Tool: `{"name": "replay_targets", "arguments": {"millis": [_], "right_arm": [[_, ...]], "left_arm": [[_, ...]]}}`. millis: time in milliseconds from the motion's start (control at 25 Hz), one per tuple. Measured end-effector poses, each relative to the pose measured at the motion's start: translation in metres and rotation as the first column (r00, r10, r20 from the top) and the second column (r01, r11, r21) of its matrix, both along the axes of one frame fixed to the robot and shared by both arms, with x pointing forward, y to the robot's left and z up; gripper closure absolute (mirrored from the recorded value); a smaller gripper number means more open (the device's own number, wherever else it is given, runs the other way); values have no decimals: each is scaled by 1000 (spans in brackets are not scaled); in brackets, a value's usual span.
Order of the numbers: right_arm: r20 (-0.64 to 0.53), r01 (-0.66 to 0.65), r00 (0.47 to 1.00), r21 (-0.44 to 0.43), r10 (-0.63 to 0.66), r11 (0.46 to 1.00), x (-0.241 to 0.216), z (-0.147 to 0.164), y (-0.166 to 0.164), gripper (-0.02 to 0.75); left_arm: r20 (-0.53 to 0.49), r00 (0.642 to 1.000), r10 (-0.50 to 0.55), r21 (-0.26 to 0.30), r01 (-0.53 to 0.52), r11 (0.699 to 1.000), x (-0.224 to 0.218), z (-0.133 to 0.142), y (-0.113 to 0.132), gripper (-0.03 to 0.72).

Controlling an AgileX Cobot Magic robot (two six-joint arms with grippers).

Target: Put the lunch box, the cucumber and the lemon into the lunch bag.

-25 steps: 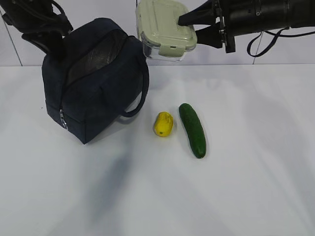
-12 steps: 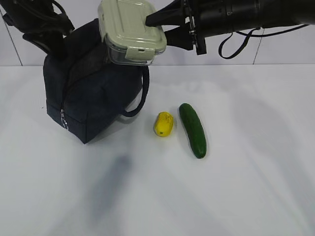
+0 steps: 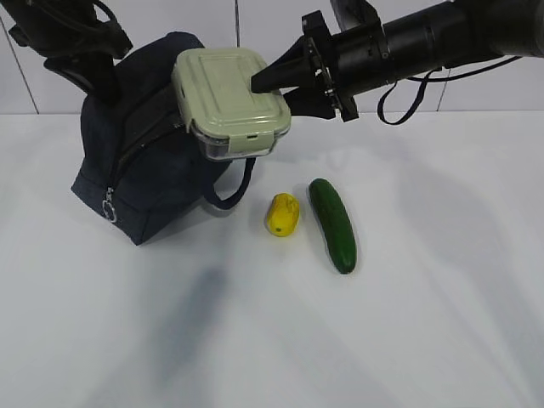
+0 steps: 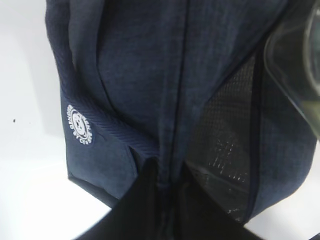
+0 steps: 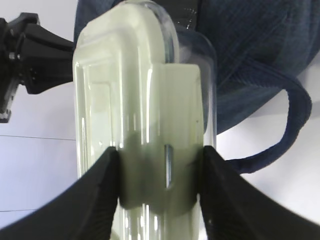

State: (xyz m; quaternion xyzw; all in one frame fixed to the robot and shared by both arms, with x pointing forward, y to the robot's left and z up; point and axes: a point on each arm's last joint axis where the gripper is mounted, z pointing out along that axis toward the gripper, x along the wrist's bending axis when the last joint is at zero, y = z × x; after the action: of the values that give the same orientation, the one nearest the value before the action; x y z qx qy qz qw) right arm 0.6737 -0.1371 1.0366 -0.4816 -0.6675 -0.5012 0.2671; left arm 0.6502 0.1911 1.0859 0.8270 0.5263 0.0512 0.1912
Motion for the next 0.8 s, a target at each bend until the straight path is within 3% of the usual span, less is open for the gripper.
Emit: {"name": "replay_targets", "arguments": {"millis": [400, 800], "right_arm": [[-5, -15, 1000, -60, 15, 998, -1, -6, -2, 384], [-104, -6, 995, -47, 1, 999, 10, -44, 1, 384]], "left_arm": [[-10, 1000, 1, -44, -1, 999, -1, 1, -4, 673], [-17, 1000, 0, -73, -1, 997, -1, 1, -6, 673]]}}
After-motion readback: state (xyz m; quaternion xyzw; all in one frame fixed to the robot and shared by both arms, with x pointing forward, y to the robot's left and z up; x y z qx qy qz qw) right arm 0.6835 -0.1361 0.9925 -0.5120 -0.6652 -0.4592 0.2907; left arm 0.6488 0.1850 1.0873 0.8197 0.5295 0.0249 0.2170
